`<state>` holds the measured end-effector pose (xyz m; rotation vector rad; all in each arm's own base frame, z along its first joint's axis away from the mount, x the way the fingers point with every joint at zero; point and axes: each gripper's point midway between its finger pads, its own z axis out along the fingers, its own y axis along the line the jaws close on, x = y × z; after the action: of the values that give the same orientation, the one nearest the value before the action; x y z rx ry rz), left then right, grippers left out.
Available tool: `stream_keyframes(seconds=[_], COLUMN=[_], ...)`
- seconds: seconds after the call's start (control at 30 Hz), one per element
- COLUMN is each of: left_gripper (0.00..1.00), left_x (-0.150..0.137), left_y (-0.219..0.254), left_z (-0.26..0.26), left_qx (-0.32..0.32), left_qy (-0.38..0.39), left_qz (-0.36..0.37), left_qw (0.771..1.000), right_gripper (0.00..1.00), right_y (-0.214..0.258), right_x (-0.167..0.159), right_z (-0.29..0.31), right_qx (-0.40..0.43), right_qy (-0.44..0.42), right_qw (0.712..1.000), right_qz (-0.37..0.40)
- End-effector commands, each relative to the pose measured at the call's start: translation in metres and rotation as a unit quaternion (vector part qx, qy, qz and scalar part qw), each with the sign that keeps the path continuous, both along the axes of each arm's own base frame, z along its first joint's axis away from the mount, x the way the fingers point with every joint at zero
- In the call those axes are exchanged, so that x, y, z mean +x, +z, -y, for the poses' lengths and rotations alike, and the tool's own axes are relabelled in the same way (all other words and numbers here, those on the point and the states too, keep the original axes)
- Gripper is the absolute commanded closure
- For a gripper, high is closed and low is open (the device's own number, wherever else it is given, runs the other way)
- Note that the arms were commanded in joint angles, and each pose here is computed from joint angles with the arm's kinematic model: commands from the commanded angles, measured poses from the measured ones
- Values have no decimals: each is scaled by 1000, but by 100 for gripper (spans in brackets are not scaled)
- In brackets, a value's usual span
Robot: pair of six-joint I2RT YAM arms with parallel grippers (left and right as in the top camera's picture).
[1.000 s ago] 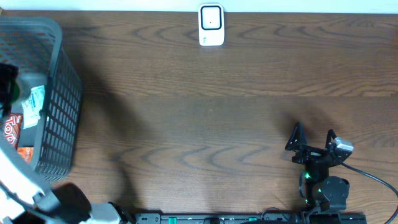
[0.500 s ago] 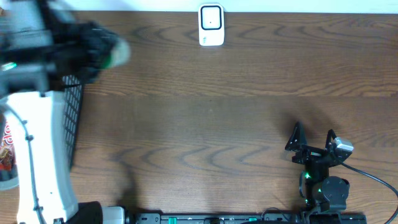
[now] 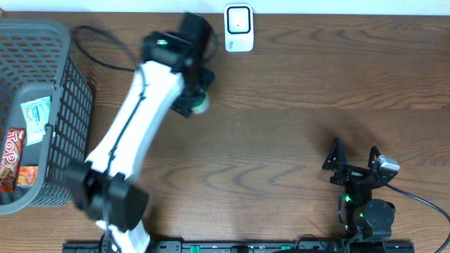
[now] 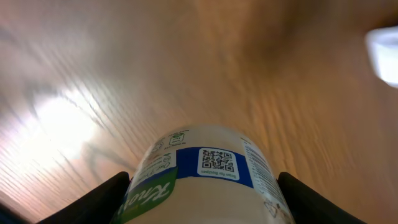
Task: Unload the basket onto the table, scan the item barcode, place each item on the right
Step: 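Lift the jar out and carry it to the white scanner, then set the jar down mid-table and return the left gripper to the basket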
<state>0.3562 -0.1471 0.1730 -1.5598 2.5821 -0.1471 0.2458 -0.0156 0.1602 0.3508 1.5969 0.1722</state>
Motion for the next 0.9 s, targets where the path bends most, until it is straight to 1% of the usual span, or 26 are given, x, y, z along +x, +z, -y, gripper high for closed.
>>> stream_keyframes(seconds=[0.0,0.1,0.23,0.37,0.5,0.63,0.7,0.73,0.87], left_gripper=[28,28,28,28,27,22,14,0,2], left_x=[-1,-4,-1,-6,-13,-15,-16,-17,-19], left_y=[-36,-65,-102,-131,-143,-144,-144,-144,-133], left_z=[8,28,61,74,82,91,93,94,97], left_qx=[17,1,-25,-11,0,-2,-2,-1,-5], left_qy=[149,173,162,154,148,135,122,113,86], left_qz=[-37,-77,-108,-127,-137,-131,-131,-131,-126], left_qw=[988,982,981,980,979,982,984,985,988], right_gripper=[1,1,1,1,1,1,1,1,1], right_y=[0,0,0,0,0,0,0,0,0], right_x=[0,0,0,0,0,0,0,0,0], right_z=[1,1,1,1,1,1,1,1,1], right_qx=[3,3,3,3,3,3,3,3,3], right_qy=[-5,-5,-5,-5,-5,-5,-5,-5,-5], right_qw=[1000,1000,1000,1000,1000,1000,1000,1000,1000], right_qz=[1,1,1,1,1,1,1,1,1])
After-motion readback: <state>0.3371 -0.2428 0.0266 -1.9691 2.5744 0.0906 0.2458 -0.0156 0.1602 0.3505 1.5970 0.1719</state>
